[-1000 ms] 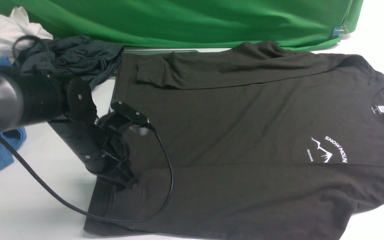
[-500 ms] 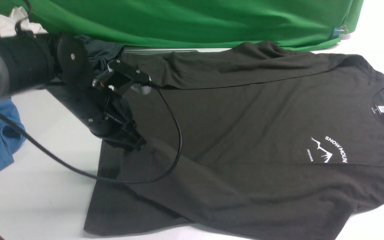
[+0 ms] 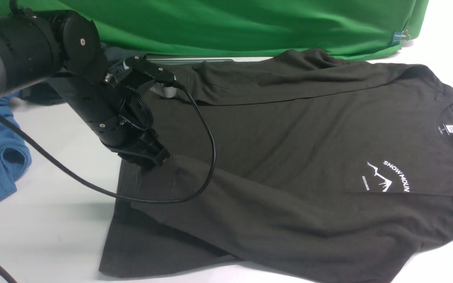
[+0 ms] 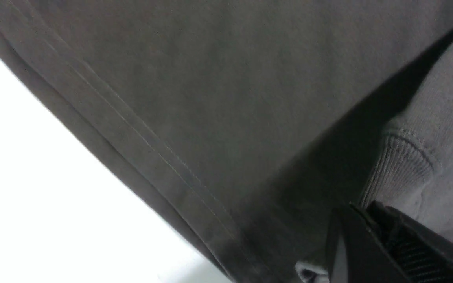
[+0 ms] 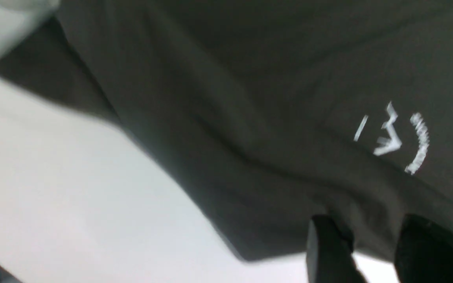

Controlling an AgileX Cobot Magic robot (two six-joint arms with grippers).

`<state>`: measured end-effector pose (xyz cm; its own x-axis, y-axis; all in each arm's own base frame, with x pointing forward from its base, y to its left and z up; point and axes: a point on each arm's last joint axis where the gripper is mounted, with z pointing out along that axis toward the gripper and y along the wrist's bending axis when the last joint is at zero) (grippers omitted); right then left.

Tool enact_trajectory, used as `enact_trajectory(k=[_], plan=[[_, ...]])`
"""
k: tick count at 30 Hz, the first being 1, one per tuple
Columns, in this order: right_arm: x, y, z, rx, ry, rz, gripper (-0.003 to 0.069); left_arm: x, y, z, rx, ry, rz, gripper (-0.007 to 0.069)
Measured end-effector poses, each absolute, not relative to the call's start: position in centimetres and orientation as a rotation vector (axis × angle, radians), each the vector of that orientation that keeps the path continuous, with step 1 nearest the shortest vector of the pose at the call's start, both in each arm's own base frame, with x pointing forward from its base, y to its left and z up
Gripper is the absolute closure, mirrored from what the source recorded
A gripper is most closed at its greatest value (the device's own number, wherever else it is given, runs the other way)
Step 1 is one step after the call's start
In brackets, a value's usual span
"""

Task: Fold a long-sleeved shirt on a white desktop.
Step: 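Fold the left side of the black T-shirt inward over its body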

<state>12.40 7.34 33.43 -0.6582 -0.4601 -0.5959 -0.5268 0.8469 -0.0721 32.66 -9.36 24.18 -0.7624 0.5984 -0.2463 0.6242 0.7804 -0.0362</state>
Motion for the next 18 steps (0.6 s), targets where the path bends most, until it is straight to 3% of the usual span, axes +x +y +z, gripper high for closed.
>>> enact_trajectory(k=[3,8,12,18], plan=[[15.7,9.0,30.6,-0.889,2.514,0.015,0.0416,32.4,-9.3,24.1,0.975,2.779,-0.173,0.0591],[20.5,9.2,26.2,-0.992,2.637,-0.091,0.0363,32.2,-9.2,24.1,0.982,2.795,-0.175,0.0591],[23.7,9.1,23.2,-1.093,2.635,-0.078,0.0296,32.2,-9.2,24.1,0.983,2.797,-0.176,0.0591],[27.6,10.3,19.9,-1.295,2.541,-0.048,0.0277,32.3,-9.2,24.1,0.978,2.789,-0.173,0.0591]])
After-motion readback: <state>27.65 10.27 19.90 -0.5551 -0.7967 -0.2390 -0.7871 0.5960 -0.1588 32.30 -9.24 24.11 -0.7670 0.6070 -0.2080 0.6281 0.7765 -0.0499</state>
